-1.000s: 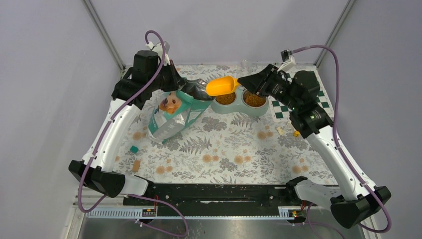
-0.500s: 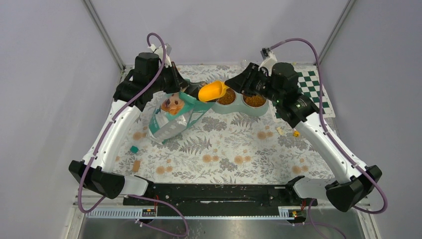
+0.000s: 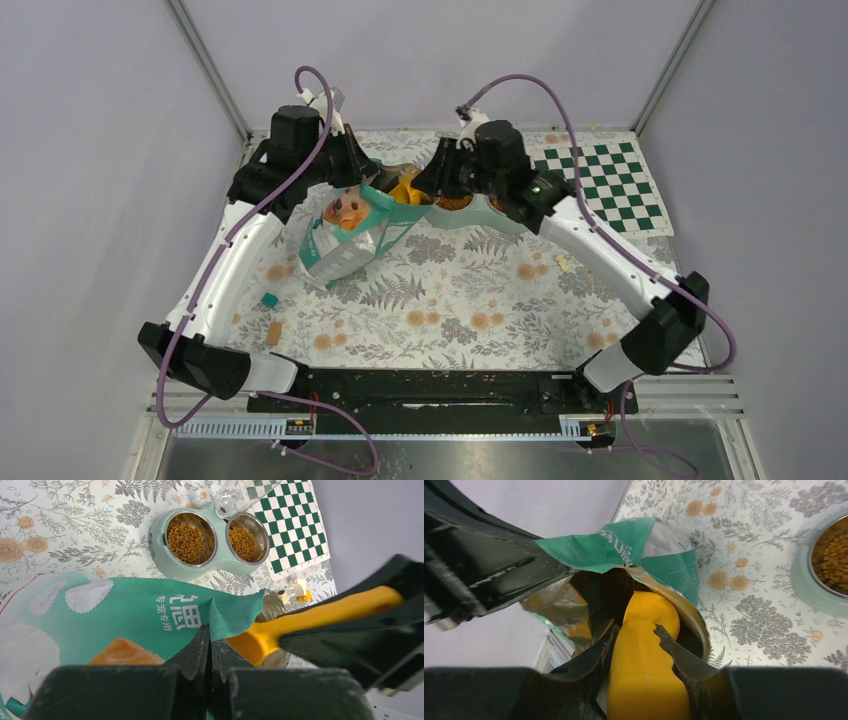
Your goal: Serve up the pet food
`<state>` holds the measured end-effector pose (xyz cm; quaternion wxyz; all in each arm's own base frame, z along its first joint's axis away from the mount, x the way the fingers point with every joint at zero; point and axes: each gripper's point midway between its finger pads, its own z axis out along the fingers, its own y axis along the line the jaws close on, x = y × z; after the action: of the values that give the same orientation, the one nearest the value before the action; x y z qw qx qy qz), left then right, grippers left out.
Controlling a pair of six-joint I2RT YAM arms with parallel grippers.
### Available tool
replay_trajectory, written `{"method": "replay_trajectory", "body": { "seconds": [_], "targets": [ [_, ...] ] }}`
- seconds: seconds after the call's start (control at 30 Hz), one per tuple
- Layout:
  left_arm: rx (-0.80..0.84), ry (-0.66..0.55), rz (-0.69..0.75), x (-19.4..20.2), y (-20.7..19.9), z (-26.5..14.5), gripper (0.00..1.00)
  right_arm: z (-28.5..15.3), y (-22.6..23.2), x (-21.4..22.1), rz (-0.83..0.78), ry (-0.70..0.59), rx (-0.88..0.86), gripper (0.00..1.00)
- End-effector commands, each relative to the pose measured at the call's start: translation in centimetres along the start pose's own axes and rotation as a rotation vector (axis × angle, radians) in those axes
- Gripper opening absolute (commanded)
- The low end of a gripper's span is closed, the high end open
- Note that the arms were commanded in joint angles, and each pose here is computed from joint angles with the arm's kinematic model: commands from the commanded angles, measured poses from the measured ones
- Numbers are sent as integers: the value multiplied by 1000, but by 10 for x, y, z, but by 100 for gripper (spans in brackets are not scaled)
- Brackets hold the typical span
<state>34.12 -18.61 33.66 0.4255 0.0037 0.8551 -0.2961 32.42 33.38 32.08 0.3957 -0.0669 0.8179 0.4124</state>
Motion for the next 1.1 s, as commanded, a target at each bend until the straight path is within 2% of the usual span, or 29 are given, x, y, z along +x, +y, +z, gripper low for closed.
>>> {"method": "replay_trajectory", "body": {
  "seconds": [0.0, 0.27, 0.57, 0.8, 1.07],
  "targets": [
    [77, -136, 24, -34, -23, -21, 0, 30, 14, 8, -57, 31, -31, 3],
    [74, -127, 19, -31, -22, -18, 0, 83, -10, 65, -14, 186, 19, 1],
    [76, -118, 5, -31, -22, -15, 0, 87, 14, 98, 150, 283, -186, 0],
    [78, -131, 13, -32, -22, -18, 0, 65, 42, 66, 318, 201, -380, 0],
    [79, -150, 26, -35, -22, -19, 0, 28, 54, 24, 449, 56, -475, 0]
  ]
}}
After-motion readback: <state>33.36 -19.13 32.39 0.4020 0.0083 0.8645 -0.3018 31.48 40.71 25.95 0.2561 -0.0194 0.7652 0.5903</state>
